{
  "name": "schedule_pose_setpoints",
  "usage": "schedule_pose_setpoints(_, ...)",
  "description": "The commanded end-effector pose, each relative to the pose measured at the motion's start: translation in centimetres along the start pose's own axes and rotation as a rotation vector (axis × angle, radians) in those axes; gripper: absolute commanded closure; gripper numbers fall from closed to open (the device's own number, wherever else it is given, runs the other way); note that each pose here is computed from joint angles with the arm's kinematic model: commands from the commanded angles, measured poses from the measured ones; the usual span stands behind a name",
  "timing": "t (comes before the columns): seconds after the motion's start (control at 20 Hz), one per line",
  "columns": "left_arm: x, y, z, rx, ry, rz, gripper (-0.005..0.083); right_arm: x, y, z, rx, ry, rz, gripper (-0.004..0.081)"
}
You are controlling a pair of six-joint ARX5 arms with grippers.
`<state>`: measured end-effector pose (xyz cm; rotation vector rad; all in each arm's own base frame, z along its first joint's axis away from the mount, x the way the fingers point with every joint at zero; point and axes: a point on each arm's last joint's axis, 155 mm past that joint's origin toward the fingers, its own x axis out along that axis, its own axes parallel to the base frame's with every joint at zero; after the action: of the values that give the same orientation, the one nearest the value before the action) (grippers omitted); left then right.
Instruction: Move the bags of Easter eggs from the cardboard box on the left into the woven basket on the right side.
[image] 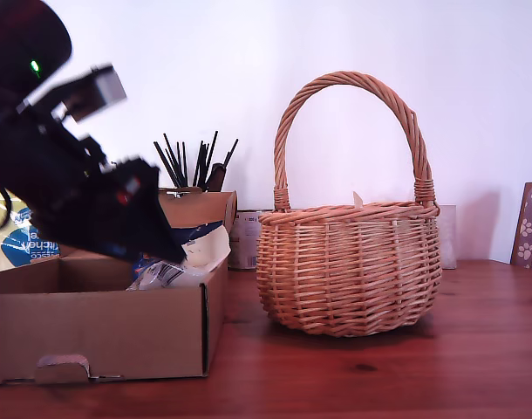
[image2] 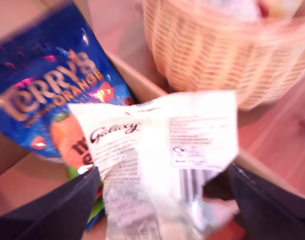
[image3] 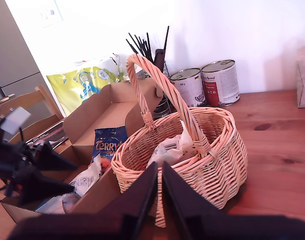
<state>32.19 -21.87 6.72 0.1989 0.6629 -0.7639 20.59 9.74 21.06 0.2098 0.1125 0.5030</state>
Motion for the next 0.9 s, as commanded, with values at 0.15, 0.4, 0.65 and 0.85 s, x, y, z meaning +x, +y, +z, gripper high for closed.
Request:
schedule_pose_setpoints(0.15, 2.3, 0.2, -3.3, -0.008, 0.079, -0.013, 0.0010, 0.0, 0.1, 0.1, -0.004, -0.005, 0.003, 0.0782)
schedule_pose_setpoints(0.4, 3.4, 0.1, -5.7, -0.029, 0.148, -0.025, 0.0019, 0.0, 0.1, 0.1, -0.003, -0.004, 0.002, 0.0782)
schedule_pose_setpoints(0.65, 2.9, 0.1, -4.3, -0.025, 0.135, -0.027, 0.0471, 0.0, 0.1, 0.1, -0.004, -0.004, 0.002, 0.0782)
schedule_pose_setpoints(0.85, 1.8, 0.0, -2.3, -0.017, 0.105, -0.026, 0.0560, 0.0, 0.1, 0.1, -0.004, -0.004, 0.002, 0.0782)
